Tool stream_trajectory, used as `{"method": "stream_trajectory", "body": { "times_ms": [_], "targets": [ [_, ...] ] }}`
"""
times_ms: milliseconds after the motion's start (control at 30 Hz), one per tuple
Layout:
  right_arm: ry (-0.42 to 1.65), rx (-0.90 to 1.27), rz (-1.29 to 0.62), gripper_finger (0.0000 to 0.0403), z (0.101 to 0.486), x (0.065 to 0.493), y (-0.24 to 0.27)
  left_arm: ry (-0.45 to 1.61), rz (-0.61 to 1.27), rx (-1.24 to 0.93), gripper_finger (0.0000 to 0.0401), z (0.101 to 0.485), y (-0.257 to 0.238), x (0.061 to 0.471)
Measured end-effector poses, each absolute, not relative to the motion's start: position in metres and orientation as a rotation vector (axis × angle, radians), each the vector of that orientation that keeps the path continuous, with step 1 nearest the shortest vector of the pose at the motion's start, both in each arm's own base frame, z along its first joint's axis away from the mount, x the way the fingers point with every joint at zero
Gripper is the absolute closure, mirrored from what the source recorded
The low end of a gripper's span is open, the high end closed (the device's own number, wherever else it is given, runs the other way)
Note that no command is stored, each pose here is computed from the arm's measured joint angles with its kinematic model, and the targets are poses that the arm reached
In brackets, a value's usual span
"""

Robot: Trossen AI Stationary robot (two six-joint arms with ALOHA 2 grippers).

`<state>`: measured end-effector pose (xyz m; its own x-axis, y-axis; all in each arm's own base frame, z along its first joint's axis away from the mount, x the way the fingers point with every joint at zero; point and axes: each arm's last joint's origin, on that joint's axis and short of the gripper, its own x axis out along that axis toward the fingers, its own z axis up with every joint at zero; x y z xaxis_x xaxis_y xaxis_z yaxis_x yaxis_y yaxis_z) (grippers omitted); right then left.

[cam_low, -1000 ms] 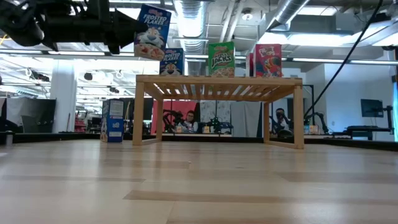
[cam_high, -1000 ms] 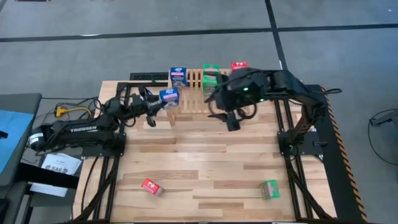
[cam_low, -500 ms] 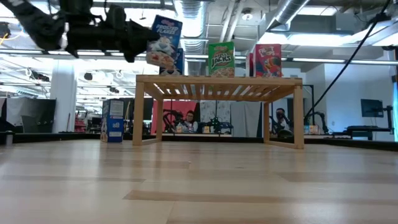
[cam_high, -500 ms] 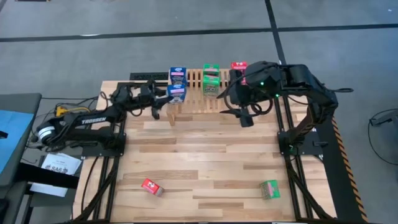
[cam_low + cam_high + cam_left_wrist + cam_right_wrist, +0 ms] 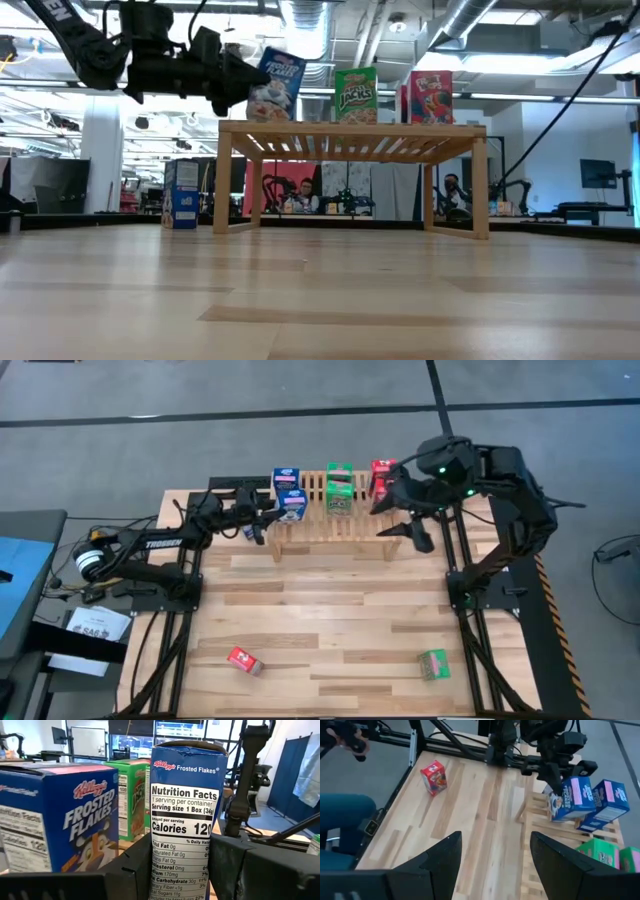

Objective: Stack cereal on shelf
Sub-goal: Put the bottom blue cereal box on the shelf aligned with the other blue cereal box

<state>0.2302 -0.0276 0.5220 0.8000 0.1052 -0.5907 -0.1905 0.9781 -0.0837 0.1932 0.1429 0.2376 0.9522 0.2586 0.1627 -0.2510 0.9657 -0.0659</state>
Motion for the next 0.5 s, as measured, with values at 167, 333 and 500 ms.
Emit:
{"method": "stream_trajectory", "body": {
  "times_ms": [167, 333, 500],
  "targets": [
    [0.624, -0.135, 0.17, 0.0142, 0.522, 0.22, -0.026, -0.2, 0.268, -0.039, 0.0266, 0.241, 0.145, 0.191],
    [0.61, -0.115, 0.184, 0.0142, 0.499, 0.212, -0.02, -0.201, 0.251, -0.057, 0.0266, 0.241, 0.145, 0.191],
    [0.492, -0.103, 0.179, 0.0142, 0.467, 0.189, -0.013, -0.202, 0.242, -0.064, 0.0266, 0.241, 0.145, 0.191]
  ]
}}
